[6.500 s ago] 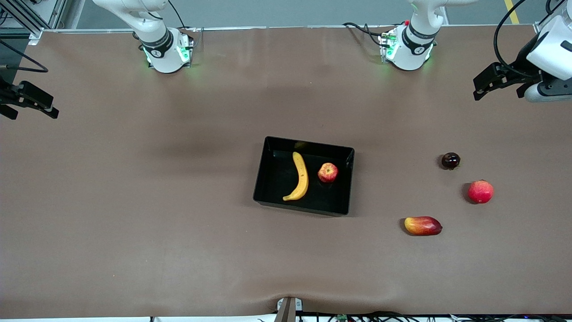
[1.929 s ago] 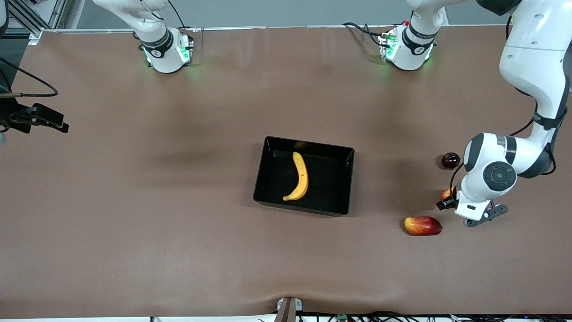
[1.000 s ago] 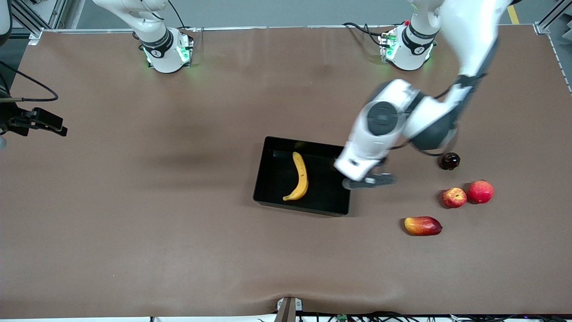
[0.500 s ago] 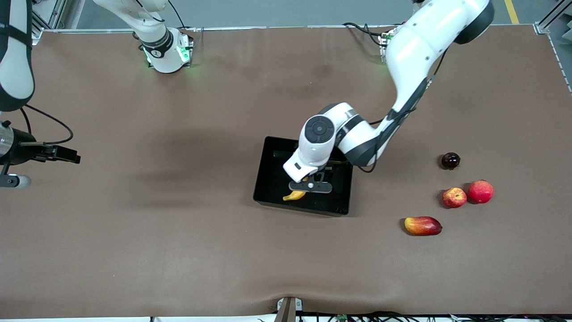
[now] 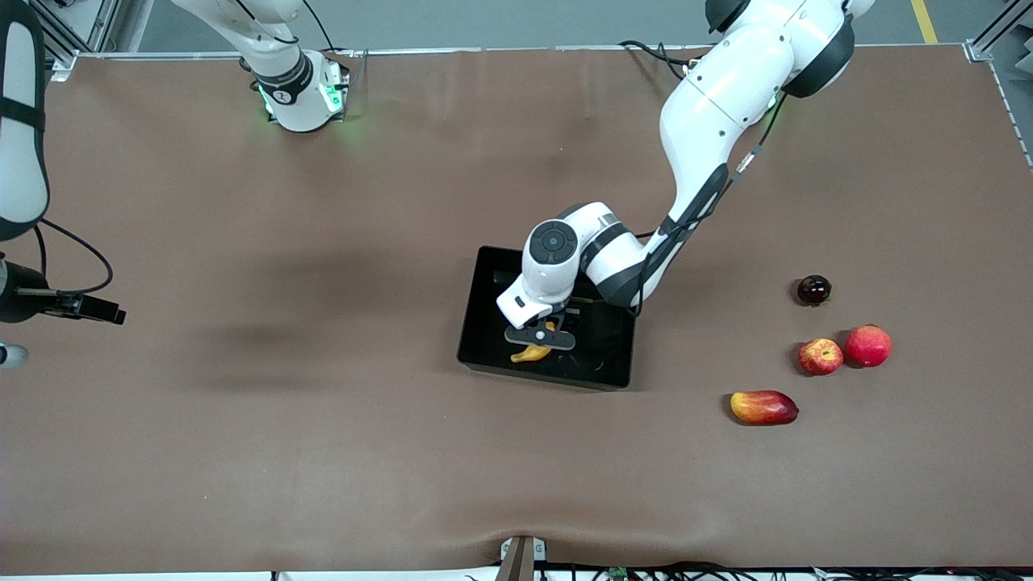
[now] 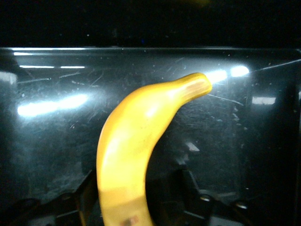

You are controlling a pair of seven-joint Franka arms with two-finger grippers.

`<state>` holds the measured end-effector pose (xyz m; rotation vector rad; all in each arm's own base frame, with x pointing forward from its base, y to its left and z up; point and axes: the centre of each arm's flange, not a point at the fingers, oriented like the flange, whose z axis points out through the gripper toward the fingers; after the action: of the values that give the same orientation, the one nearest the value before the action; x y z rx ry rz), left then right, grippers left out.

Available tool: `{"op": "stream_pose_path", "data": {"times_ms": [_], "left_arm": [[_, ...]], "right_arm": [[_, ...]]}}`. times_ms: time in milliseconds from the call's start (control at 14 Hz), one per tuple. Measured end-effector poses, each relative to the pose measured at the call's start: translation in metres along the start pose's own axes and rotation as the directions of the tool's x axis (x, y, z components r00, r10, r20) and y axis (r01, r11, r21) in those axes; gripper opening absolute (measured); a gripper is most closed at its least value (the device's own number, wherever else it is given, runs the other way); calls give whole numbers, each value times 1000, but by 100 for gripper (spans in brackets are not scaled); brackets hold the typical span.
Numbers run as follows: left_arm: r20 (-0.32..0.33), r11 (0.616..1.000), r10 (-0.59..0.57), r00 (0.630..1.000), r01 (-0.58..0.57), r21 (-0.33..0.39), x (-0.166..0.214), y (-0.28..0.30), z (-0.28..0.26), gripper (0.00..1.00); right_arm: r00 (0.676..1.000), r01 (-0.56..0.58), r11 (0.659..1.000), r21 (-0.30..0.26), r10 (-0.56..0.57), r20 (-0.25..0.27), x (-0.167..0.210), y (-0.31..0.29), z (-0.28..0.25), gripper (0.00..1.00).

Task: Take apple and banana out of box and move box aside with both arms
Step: 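Lower the left gripper and grasp the yellow banana in the tray, then move the banana with the left gripper while the right gripper reaches the tray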

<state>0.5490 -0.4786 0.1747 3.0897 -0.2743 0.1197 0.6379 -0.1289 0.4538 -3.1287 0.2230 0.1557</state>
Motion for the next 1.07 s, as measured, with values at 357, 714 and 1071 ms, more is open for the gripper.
{"op": "stream_pose_path", "data": {"times_ms": [357,714,1071], "left_arm": [[-63,1000,19,998,-20,-11,25,-6,-40,36],[-101,998,-24,995,30,60,58,-55,-139,36],[-76,992,-6,997,15,125,96,-183,-202,36]], "right_arm": [[999,-16,998,55,14,39,0,-4,23,100],[994,53,994,91,-61,92,-7,-105,31,100],[994,-74,993,95,66,86,-24,-240,43,100]]}}
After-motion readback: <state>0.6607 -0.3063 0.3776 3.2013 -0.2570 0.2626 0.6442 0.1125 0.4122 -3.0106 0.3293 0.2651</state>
